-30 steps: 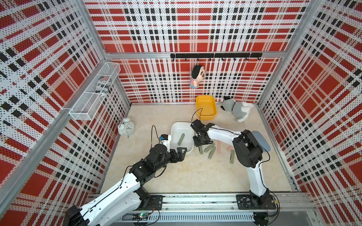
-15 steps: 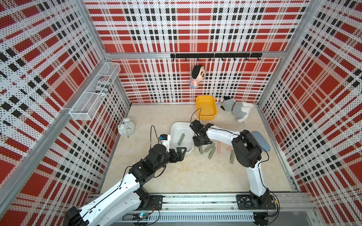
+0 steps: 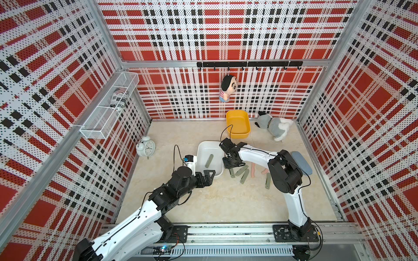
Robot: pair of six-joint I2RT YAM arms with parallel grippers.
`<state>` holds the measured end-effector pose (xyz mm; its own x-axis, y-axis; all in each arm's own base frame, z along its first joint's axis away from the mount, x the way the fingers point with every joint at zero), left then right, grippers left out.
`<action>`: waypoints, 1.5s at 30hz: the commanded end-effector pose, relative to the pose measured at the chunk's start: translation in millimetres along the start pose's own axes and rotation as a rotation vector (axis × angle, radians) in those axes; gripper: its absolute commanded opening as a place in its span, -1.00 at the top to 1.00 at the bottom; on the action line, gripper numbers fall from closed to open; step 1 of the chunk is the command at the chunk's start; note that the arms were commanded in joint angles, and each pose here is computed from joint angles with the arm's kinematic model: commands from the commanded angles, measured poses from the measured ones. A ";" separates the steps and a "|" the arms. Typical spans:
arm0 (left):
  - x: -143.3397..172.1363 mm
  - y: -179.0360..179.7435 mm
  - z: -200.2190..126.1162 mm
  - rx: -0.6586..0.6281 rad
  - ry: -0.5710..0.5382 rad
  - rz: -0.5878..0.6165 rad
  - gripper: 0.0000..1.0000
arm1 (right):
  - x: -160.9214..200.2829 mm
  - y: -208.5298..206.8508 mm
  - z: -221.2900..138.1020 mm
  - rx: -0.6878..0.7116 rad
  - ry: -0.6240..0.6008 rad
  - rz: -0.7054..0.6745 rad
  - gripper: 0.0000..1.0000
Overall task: Place the fruit knives into the storage box by color
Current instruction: Pick up the fruit knife from the center of the board, then place the fruit knife in the storage box.
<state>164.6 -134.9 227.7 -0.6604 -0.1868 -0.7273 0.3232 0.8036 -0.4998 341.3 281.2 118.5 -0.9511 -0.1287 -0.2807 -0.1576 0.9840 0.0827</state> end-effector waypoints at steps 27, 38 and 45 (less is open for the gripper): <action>-40.7 -24.4 26.6 0.024 -0.021 0.067 -0.97 | -47.8 -25.1 -90.0 -0.097 -0.142 0.047 0.62; -70.3 -34.1 40.4 -0.017 -0.021 0.121 -0.97 | -80.1 -14.8 -130.9 -0.146 -0.221 0.022 0.64; -67.8 -0.5 29.9 -0.057 -0.017 0.067 -0.98 | -91.7 14.1 -137.2 -0.206 -0.235 -0.014 0.64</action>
<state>234.4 -150.3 267.4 -0.6189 -0.1514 -0.7707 0.3220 0.8461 -0.4247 392.5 273.9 293.0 -0.8389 -0.0385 -0.5430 -0.2180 0.9378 0.2702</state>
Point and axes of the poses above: each gripper's point midway between its finger pads, its own z axis out along the fingers, its own y axis along the line the jaws close on, x = y × z, the point moved 10 cm from there along -z, back along the fingers, and after that the axes turned 8 degrees about z, right-handed, at the moved point
